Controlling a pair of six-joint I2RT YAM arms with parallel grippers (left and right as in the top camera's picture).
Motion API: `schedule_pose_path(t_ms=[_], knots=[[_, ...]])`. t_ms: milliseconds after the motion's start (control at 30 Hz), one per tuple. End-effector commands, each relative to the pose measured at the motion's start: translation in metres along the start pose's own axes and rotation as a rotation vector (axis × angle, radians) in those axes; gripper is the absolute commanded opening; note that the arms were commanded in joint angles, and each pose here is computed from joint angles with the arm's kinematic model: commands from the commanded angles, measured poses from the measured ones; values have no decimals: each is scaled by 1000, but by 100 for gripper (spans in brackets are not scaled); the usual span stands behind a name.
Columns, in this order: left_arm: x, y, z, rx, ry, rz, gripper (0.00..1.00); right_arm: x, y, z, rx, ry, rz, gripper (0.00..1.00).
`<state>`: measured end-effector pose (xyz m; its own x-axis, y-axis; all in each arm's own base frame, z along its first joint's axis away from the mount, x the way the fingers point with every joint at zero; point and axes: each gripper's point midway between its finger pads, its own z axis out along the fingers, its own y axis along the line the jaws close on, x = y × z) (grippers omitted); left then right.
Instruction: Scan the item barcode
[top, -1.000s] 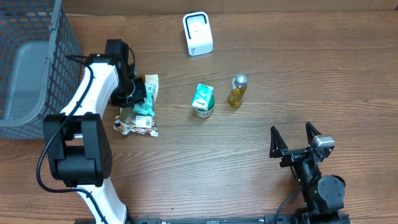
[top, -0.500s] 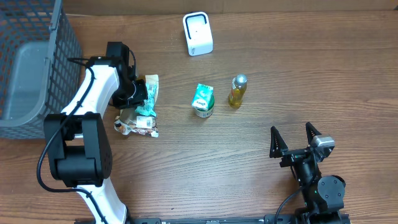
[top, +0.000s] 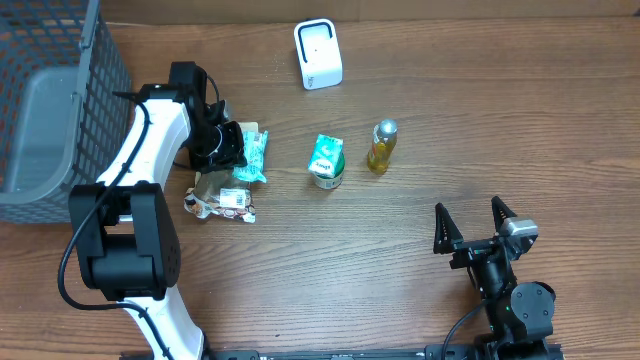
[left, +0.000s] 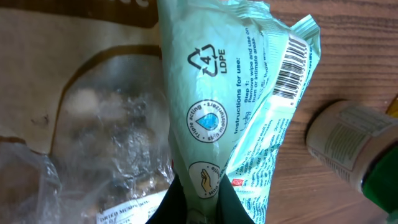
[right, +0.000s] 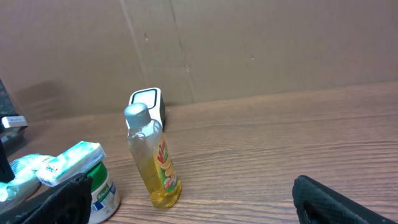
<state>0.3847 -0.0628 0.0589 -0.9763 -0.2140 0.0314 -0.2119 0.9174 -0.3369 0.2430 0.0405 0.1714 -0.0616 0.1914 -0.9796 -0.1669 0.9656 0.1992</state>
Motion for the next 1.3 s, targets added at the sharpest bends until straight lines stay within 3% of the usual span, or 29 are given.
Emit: schedule_pose_path(t_ms=[0, 1267], knots=[[-1, -16, -3, 40, 1, 5, 4, 1, -2, 0, 9, -5, -7, 100], [28, -40, 29, -249, -26, 38, 4, 1, -2, 0, 9, -5, -7, 100]])
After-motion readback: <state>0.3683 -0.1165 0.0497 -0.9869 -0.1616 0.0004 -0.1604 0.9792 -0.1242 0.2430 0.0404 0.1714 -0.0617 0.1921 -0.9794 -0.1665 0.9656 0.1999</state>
